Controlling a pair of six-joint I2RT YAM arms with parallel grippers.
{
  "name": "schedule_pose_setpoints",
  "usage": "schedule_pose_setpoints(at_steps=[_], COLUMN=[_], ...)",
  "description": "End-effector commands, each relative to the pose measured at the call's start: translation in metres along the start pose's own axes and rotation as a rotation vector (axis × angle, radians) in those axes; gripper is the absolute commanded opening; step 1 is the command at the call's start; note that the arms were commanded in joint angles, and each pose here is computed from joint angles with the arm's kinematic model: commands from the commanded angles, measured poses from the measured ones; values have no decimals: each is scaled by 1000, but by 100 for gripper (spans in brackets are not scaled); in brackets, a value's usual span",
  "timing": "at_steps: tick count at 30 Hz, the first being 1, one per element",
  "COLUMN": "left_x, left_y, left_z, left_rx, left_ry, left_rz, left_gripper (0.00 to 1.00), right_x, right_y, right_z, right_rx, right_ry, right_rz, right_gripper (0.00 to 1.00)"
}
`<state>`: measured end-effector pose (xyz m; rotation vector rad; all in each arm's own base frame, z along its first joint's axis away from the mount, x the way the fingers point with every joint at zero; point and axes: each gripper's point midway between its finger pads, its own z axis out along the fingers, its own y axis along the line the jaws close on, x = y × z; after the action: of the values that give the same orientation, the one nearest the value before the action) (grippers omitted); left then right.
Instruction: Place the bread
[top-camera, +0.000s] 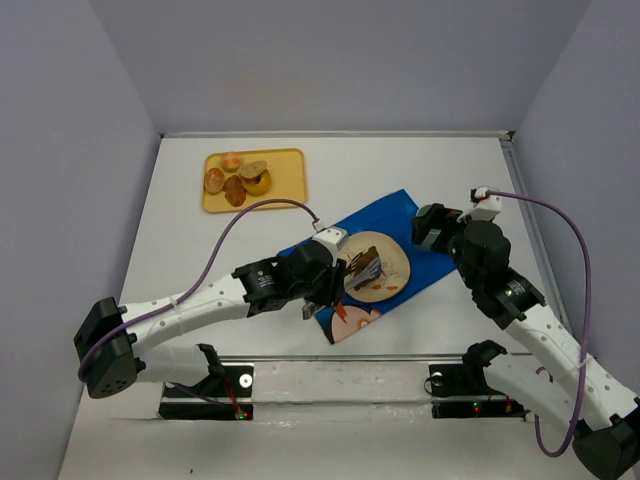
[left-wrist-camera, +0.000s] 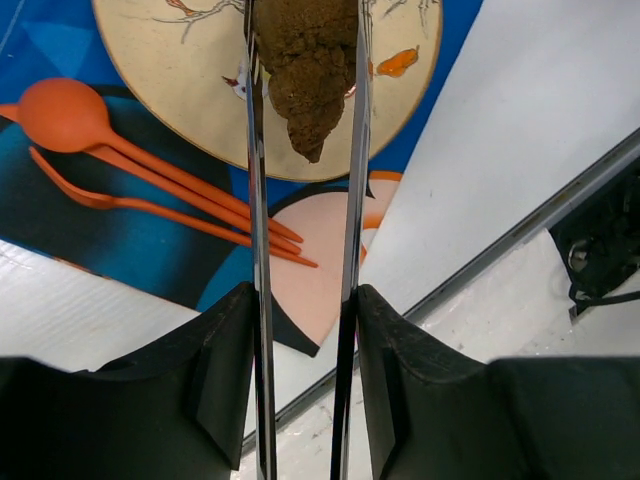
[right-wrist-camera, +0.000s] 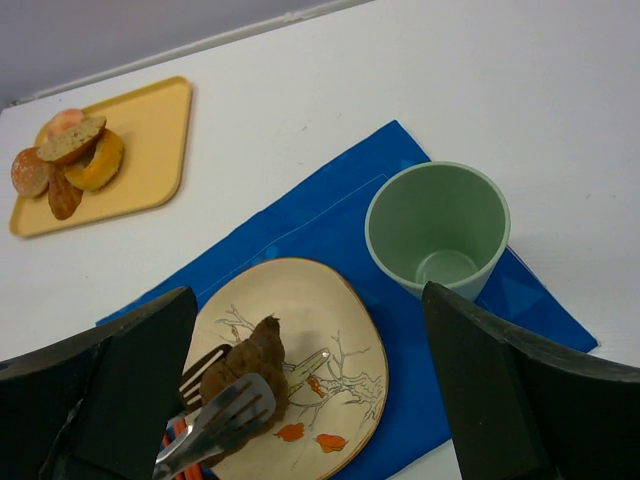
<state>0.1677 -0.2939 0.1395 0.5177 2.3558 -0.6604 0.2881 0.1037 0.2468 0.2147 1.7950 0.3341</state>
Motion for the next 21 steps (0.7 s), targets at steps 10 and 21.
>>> schedule_pose_setpoints(at_steps=[10,21], left_x=[-22,-53], left_y=[-14,38], left_z=[-10,-44], left_rx=[18,-302], left_ry=[-79,-226], left_rz=[-23,-156], left_gripper=[70,61], right_x=[-6,-6], right_y=[2,1], right_z=[-2,-1], right_rx=[-13,-7], right_ry=[-28,-26], right_rz=[24,19], right_gripper=[100,100])
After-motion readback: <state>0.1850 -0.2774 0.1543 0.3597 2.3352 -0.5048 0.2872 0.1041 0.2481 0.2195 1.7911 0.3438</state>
